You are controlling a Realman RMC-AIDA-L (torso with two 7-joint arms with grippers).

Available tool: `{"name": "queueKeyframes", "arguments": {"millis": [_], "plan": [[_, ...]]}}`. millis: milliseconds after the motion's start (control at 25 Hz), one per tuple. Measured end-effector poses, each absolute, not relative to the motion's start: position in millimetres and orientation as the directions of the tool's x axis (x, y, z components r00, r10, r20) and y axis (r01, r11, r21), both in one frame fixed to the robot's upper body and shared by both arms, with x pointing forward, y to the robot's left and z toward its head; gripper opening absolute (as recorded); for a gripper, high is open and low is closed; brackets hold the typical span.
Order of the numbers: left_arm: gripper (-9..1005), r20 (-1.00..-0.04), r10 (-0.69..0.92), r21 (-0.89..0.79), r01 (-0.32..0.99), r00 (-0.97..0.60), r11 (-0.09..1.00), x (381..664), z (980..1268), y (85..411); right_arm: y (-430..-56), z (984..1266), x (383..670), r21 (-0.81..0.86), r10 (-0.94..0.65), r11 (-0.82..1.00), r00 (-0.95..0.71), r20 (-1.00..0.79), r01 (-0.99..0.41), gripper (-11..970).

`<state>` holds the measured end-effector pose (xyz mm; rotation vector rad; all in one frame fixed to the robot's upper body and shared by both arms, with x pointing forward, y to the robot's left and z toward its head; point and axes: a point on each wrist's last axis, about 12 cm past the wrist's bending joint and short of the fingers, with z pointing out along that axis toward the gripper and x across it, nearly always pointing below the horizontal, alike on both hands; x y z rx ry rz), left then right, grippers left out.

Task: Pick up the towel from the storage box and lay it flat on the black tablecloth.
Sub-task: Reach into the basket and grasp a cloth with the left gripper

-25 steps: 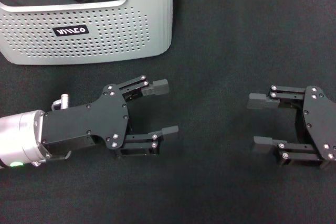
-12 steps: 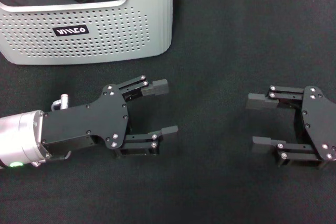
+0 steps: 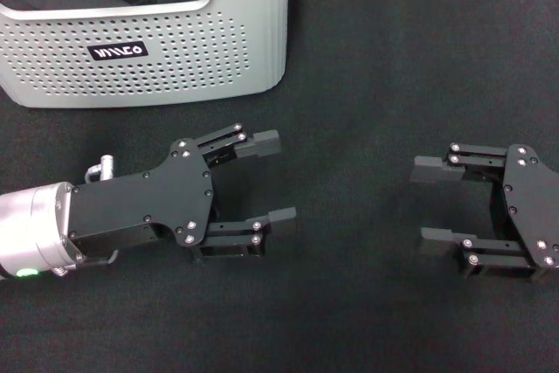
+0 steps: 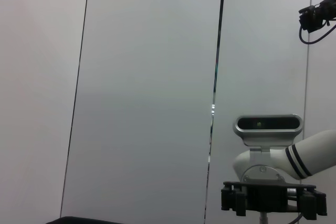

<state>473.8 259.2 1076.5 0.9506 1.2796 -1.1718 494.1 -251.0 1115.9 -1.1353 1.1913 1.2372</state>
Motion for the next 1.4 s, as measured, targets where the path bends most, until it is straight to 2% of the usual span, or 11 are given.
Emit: {"name": "queueKeyframes", "arguments": {"millis": [560, 640, 840, 1080, 1280, 1400], "plan": [[816, -0.991, -0.116, -0.084, 0.976, -0.061, 0.203, 476, 1079, 261, -252, 1116, 495, 0.022, 0.064, 0.029, -0.020, -0.998, -0.999, 634], [815, -0.991, -0.128, -0.068, 0.969, -0.038, 0.238, 479, 1081, 265, -253, 1117, 495, 0.020, 0.067, 0.034, -0.017, -0.998, -0.999, 633], [812, -0.971, -0.235, -0.051, 0.912, 0.050, 0.406, 490, 1095, 285, -255, 1117, 494, 0.021, 0.069, 0.041, -0.018, -0.997, -0.999, 632], [810, -0.940, -0.341, -0.191, 0.831, -0.001, 0.522, 524, 1119, 300, -256, 1113, 494, 0.014, 0.063, 0.065, -0.010, -0.998, -0.998, 633], [807, -0.966, -0.256, -0.139, 0.791, 0.024, 0.595, 545, 1143, 304, -254, 1111, 497, 0.007, 0.060, 0.075, -0.003, -0.998, -0.997, 633], [806, -0.989, -0.148, -0.089, 0.748, 0.012, 0.658, 560, 1152, 308, -253, 1110, 497, 0.003, 0.055, 0.078, 0.001, -0.998, -0.997, 633]]}}
